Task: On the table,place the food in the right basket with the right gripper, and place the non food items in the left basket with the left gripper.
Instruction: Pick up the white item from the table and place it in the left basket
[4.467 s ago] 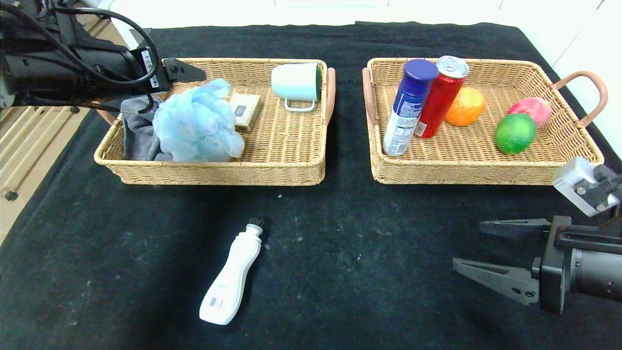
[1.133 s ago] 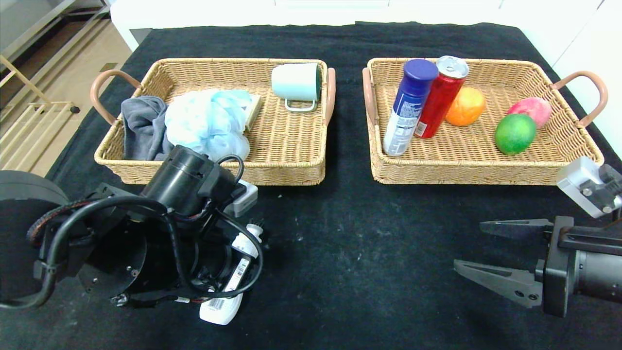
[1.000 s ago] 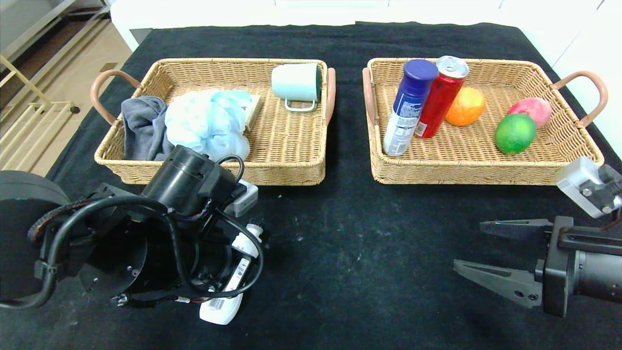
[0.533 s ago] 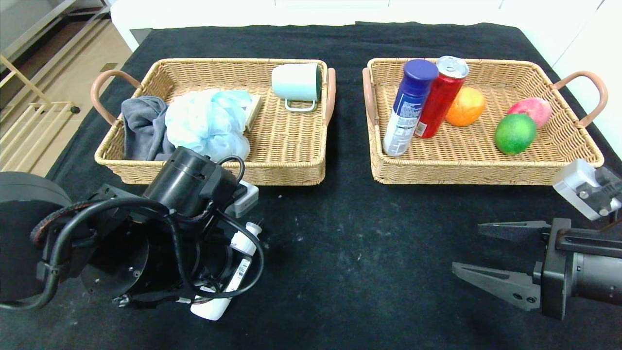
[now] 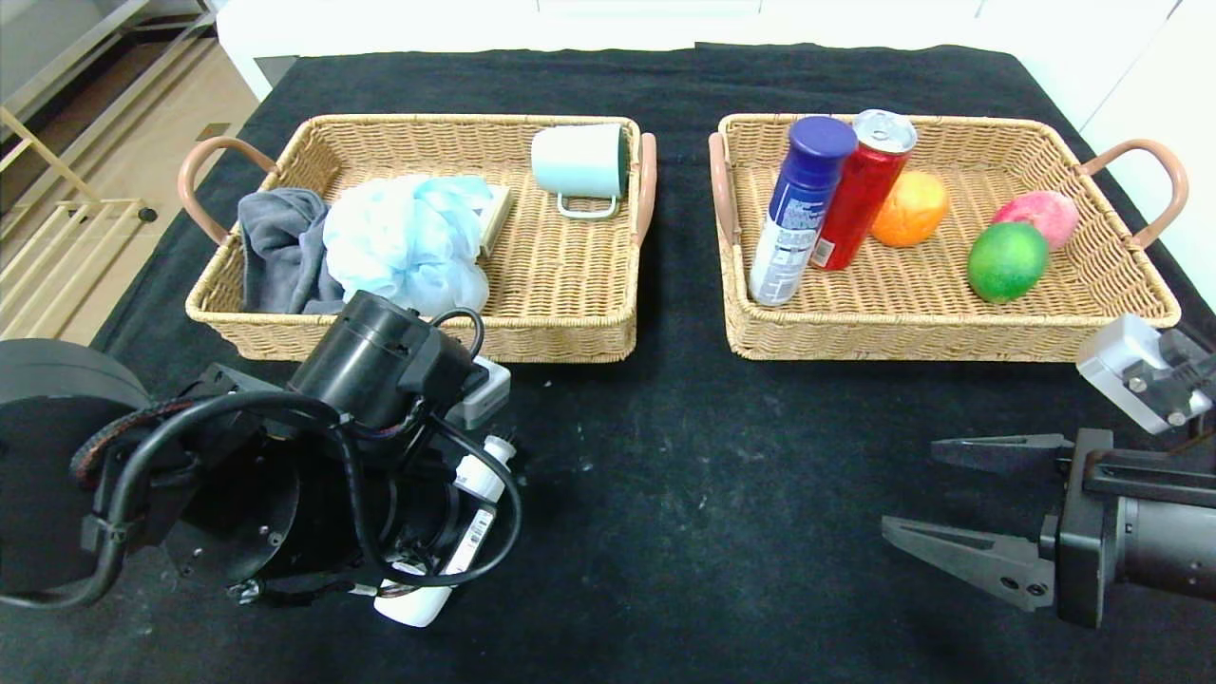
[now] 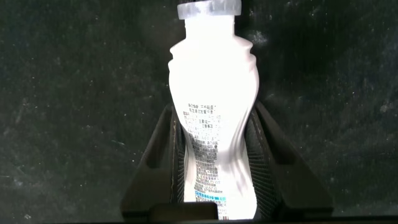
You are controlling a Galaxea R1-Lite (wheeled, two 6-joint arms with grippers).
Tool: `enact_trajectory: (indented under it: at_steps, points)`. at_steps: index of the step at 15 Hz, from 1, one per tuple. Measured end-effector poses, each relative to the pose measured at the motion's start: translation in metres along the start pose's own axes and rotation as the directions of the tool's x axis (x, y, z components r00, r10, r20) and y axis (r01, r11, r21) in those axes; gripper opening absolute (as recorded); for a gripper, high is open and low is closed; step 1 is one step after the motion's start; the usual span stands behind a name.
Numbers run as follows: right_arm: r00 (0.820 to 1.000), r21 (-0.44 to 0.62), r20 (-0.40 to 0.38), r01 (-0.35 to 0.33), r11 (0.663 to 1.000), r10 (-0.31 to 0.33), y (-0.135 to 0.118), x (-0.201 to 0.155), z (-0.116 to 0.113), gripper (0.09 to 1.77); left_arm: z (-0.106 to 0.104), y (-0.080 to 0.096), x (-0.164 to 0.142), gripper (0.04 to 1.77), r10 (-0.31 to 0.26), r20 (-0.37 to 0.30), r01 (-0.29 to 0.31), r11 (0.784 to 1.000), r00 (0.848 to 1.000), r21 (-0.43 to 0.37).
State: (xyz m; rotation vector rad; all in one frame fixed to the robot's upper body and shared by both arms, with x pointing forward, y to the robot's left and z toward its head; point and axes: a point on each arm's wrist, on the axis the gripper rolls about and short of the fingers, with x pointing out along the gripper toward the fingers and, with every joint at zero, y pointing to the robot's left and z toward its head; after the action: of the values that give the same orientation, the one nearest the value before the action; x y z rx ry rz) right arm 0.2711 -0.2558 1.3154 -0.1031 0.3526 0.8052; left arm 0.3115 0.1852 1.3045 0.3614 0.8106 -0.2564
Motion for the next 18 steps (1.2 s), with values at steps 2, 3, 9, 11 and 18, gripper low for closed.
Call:
enact_trajectory:
  at_steps: [2,3,9,11,18]
  points:
    - [1.000,0.000,-0.001,-0.001,1.000,0.001,0.000,0.000,0.000,1.71,0.000,0.000,0.001,0.67,0.000,-0.002,0.000,1.000,1.000,0.000]
    - [1.000,0.000,0.000,-0.001,1.000,0.001,0.000,0.000,0.000,1.71,0.000,0.000,0.001,0.67,0.000,-0.003,0.000,1.000,1.000,0.000]
    - [1.000,0.000,-0.002,-0.002,1.000,0.002,0.000,0.000,0.000,1.71,0.004,0.001,-0.006,0.66,-0.005,0.023,0.005,1.000,1.000,-0.004]
    - [1.000,-0.001,0.000,-0.002,1.000,0.002,0.001,0.000,0.000,1.71,0.010,0.004,-0.015,0.66,-0.007,0.063,0.008,1.000,0.998,-0.013]
    - [1.000,-0.003,0.000,-0.004,1.000,0.004,0.001,0.000,0.000,1.71,0.032,0.017,-0.054,0.65,-0.074,0.251,0.095,0.993,0.965,-0.074]
